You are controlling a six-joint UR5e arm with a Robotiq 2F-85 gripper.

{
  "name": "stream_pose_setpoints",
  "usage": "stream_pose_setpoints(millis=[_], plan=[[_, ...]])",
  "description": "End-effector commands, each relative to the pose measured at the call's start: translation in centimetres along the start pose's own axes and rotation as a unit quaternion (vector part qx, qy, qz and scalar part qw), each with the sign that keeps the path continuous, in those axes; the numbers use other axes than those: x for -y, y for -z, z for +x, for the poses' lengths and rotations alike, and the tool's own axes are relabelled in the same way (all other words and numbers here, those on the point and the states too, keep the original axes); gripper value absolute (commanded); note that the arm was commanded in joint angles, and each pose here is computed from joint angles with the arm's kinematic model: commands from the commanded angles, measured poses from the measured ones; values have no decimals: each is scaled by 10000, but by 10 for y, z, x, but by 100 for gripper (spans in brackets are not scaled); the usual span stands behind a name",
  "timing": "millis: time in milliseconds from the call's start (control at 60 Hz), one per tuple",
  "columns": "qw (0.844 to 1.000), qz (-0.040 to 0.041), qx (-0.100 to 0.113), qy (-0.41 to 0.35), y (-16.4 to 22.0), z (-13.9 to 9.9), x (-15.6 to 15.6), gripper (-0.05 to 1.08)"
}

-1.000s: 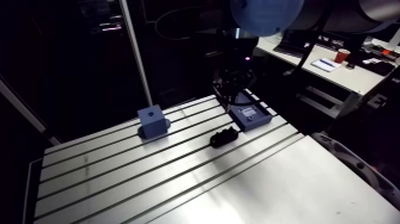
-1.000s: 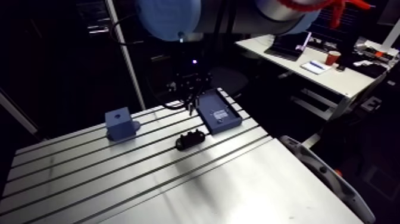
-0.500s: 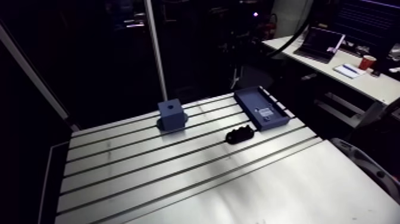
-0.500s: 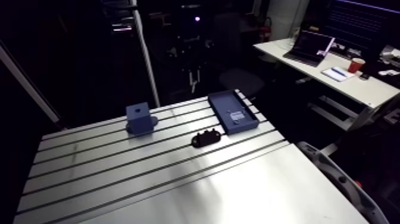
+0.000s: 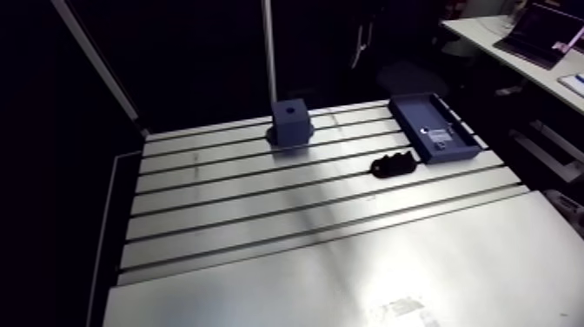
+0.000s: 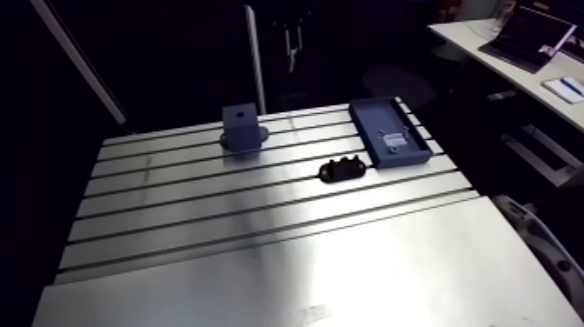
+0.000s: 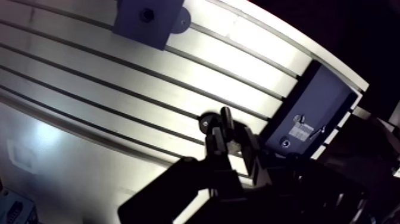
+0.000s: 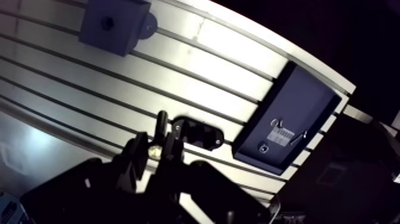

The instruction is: Pick up the M10 bolt and insert it into the hex recess until seated.

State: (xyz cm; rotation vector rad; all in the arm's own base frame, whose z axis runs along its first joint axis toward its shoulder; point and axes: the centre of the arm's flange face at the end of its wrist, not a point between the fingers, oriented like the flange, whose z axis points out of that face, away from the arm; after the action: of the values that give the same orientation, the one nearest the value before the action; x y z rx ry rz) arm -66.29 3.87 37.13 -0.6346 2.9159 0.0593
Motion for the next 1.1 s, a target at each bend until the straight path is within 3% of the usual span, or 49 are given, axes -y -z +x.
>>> stream_pose_setpoints(millis=[17,367,783,1017,1100], plan=[[9988,15,154,456,-2,30,30,83],[9984,82,237,516,-14,38,32,83],[9966,95,334,743,-33,75,56,83],[9943,188,579,875,-41,94,66,83],[9938,171,620,910,-43,99,69,83]])
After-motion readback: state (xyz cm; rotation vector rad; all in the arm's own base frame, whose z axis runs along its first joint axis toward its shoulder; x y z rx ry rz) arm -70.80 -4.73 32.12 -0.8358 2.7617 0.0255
